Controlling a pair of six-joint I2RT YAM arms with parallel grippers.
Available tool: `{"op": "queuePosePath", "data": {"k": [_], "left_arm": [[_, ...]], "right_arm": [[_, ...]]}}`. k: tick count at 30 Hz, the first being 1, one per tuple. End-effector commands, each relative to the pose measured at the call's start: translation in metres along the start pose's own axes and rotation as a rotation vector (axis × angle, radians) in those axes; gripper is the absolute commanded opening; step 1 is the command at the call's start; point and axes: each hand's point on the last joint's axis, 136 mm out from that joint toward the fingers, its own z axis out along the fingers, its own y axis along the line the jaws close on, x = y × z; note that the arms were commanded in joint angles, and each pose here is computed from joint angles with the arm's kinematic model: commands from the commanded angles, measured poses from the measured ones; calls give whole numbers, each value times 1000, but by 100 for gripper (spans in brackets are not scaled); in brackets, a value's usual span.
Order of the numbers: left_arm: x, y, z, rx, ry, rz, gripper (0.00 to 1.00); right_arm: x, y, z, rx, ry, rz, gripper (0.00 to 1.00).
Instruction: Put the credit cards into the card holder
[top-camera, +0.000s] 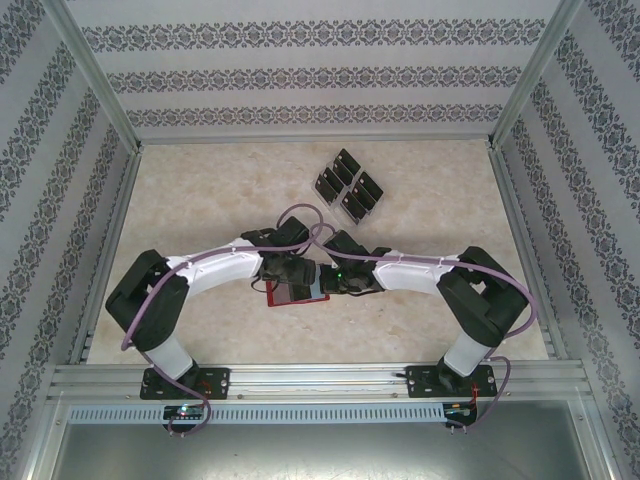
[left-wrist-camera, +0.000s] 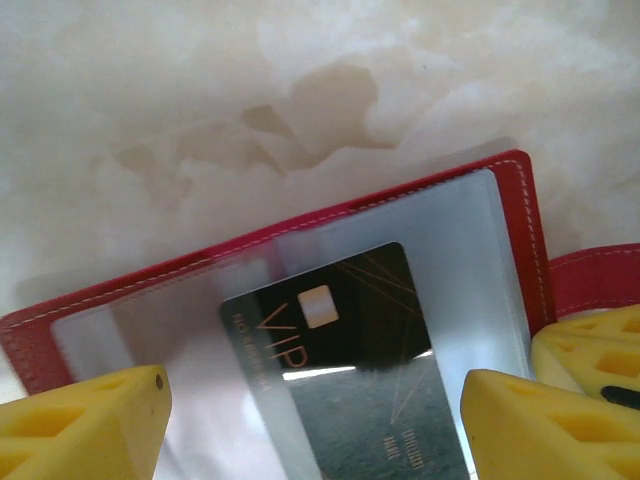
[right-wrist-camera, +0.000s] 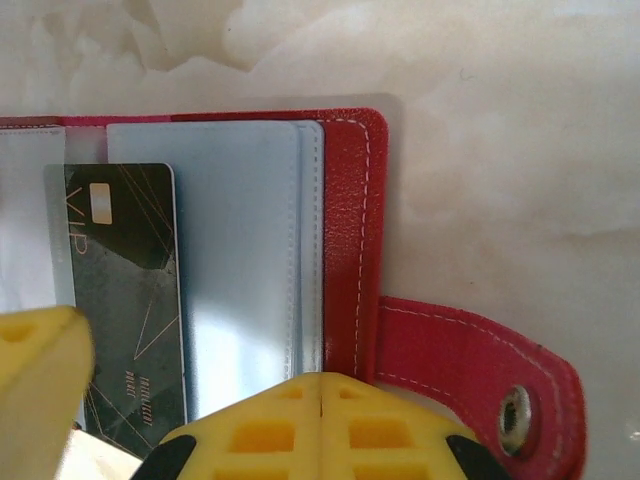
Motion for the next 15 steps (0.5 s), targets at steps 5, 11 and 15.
{"op": "queuePosePath", "data": {"k": [5,11,15], "left_arm": [[-3,-18,10,23,-14,-14,77],[6,-13,23,-3,3,-26,76],[7,-4,23,-49,5,-20,76]], "right_arm": [[4,-10,8,26,1,26,7],[7,-14,11,31,8,42,7],[8,-19,12,45,9,58,6]]}}
